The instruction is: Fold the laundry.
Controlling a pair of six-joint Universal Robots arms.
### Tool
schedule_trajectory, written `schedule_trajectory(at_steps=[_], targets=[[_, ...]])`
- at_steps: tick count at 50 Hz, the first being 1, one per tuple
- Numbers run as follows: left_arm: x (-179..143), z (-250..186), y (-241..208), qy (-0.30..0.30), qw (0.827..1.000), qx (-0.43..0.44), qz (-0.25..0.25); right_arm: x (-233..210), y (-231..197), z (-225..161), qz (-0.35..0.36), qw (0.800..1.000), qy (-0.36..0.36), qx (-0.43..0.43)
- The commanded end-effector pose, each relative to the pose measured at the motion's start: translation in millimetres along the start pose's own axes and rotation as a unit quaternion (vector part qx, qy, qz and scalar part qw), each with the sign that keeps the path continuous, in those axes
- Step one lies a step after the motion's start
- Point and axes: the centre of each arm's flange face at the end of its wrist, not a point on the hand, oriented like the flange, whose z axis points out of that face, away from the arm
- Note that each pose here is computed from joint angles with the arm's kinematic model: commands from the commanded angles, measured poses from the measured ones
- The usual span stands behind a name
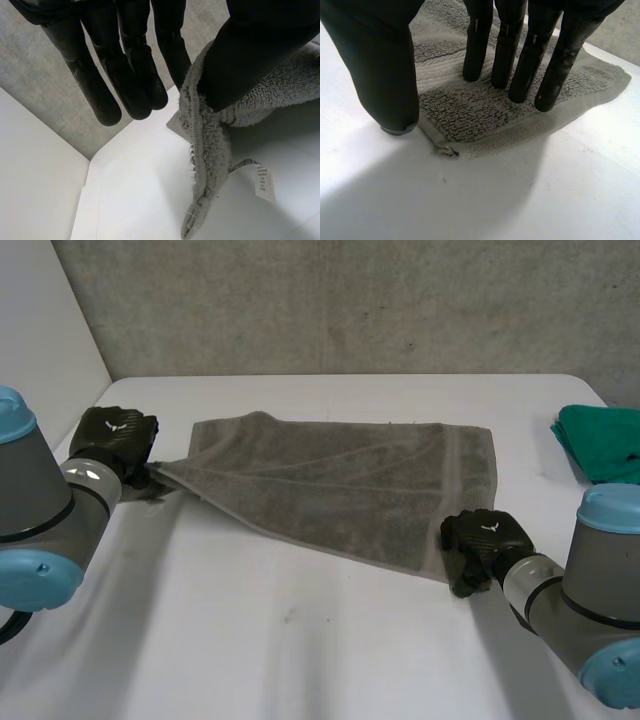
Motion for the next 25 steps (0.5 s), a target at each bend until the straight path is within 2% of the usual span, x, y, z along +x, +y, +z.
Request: schedule_trajectory(at_steps=[1, 25], targets=[[0.4, -0.1, 0.2, 0.0, 1.0, 0.0, 0.0, 1.4, -2.2, 6.0, 0.0, 1.0, 0.0, 0.006], [0.3, 0.1, 1.3, 0.0, 1.0, -0.002, 0.0, 7.3, -5.8, 34.5, -0.023, 1.0, 0.005, 0.017]])
